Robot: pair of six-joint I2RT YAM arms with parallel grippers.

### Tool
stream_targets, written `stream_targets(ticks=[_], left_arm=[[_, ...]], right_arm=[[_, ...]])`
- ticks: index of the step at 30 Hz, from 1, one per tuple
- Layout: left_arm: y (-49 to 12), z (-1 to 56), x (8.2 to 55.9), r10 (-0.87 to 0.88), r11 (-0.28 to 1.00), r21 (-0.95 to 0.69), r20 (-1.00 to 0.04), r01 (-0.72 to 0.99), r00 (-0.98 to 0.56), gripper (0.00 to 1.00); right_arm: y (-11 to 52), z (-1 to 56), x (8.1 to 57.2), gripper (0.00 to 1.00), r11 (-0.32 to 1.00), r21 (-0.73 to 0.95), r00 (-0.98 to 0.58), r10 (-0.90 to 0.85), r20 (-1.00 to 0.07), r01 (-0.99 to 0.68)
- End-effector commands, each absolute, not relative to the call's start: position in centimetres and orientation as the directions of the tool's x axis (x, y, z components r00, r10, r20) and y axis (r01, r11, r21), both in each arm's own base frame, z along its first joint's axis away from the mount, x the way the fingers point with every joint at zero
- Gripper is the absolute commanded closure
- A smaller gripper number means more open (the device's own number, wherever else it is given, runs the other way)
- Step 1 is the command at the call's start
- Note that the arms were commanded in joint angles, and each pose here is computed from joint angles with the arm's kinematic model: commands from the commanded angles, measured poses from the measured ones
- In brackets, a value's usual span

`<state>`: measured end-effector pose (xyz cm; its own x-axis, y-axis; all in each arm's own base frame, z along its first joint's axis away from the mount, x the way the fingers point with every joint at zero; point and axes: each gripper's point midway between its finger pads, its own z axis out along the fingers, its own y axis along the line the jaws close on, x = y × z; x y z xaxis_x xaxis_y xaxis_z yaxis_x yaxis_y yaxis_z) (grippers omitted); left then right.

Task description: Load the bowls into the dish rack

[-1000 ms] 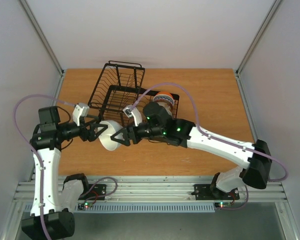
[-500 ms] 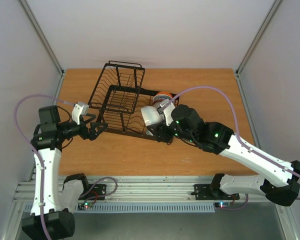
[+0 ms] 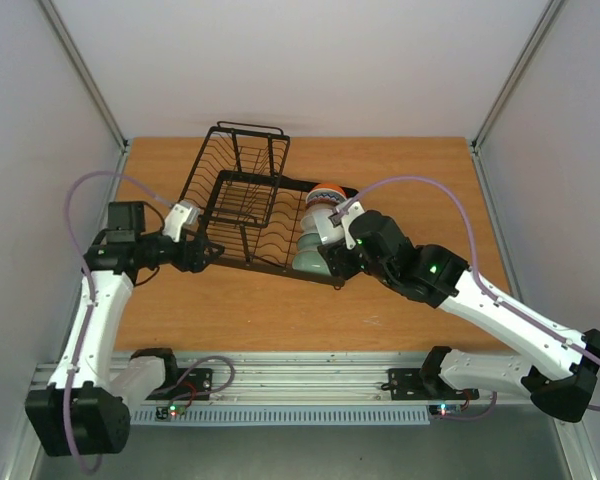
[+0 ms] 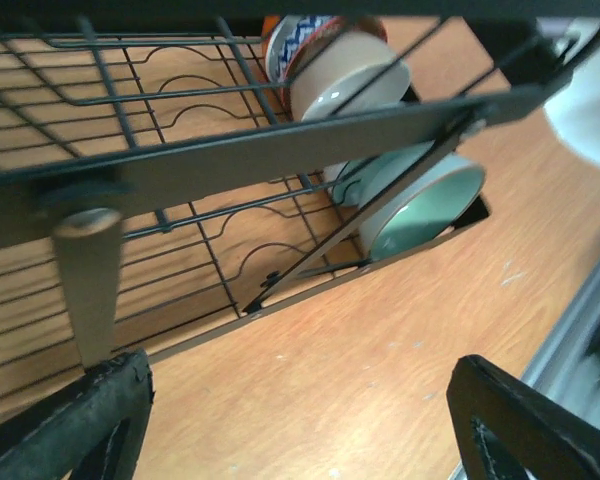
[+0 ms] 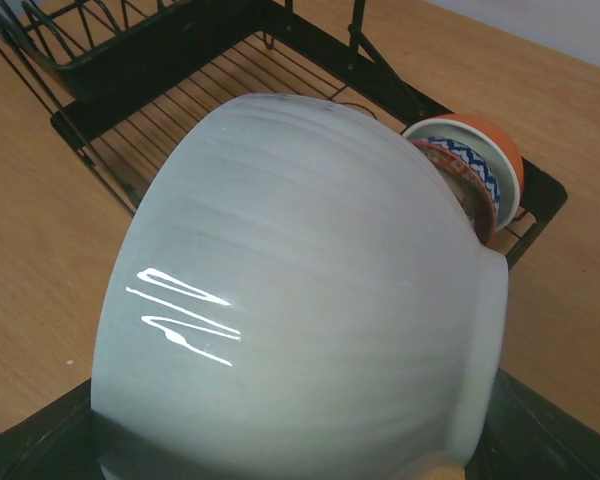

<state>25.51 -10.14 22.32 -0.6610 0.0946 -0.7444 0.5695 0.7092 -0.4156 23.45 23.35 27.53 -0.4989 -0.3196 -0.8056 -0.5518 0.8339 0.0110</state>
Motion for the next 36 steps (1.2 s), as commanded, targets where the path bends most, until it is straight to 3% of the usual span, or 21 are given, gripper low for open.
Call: stream_targets(ticks=[1, 3, 5, 6, 8, 9, 21, 36], left_arm=[[-9.6, 21.1, 27.2, 0.228, 0.794, -0.216, -0.761, 0.568, -0.608, 0.23], [-9.8, 20.0, 27.6, 0.278, 0.805, -0.168, -0.741, 0.57, -0.611, 0.32], [-9.0, 18.7, 28.3, 0.309, 0.833, -0.113, -0.717, 0.542, -0.624, 0.48], [-8.7, 18.1, 28.7, 0.319, 0.845, -0.087, -0.709, 0.527, -0.629, 0.61], [-8.0, 16.9, 29.4, 0.331, 0.865, -0.055, -0.686, 0.499, -0.648, 0.96], [-7.7, 16.6, 29.7, 0.333, 0.872, -0.041, -0.68, 0.488, -0.653, 0.99], [-6.3, 14.7, 32.7, 0.355, 0.901, 0.059, -0.671, 0.431, -0.65, 1.0], [-3.8, 13.0, 39.5, 0.341, 0.937, 0.175, -0.649, 0.302, -0.68, 0.99]], right_arm=[[22.7, 29.7, 24.2, 0.99, 0.849, 0.022, -0.445, -0.254, -0.859, -0.528], [22.7, 30.1, 24.1, 0.99, 0.846, 0.031, -0.437, -0.243, -0.866, -0.532], [22.6, 30.3, 24.0, 0.99, 0.845, 0.035, -0.434, -0.238, -0.869, -0.533], [22.6, 30.3, 24.0, 0.99, 0.844, 0.036, -0.433, -0.237, -0.87, -0.535], [22.5, 30.4, 23.9, 0.99, 0.843, 0.039, -0.433, -0.234, -0.871, -0.536], [22.4, 30.4, 23.9, 0.99, 0.844, 0.04, -0.432, -0.233, -0.872, -0.535], [22.9, 30.1, 23.8, 0.99, 0.831, 0.045, -0.431, -0.241, -0.87, -0.554], [25.7, 28.1, 26.1, 0.99, 0.796, -0.071, -0.407, -0.381, -0.83, -0.601]])
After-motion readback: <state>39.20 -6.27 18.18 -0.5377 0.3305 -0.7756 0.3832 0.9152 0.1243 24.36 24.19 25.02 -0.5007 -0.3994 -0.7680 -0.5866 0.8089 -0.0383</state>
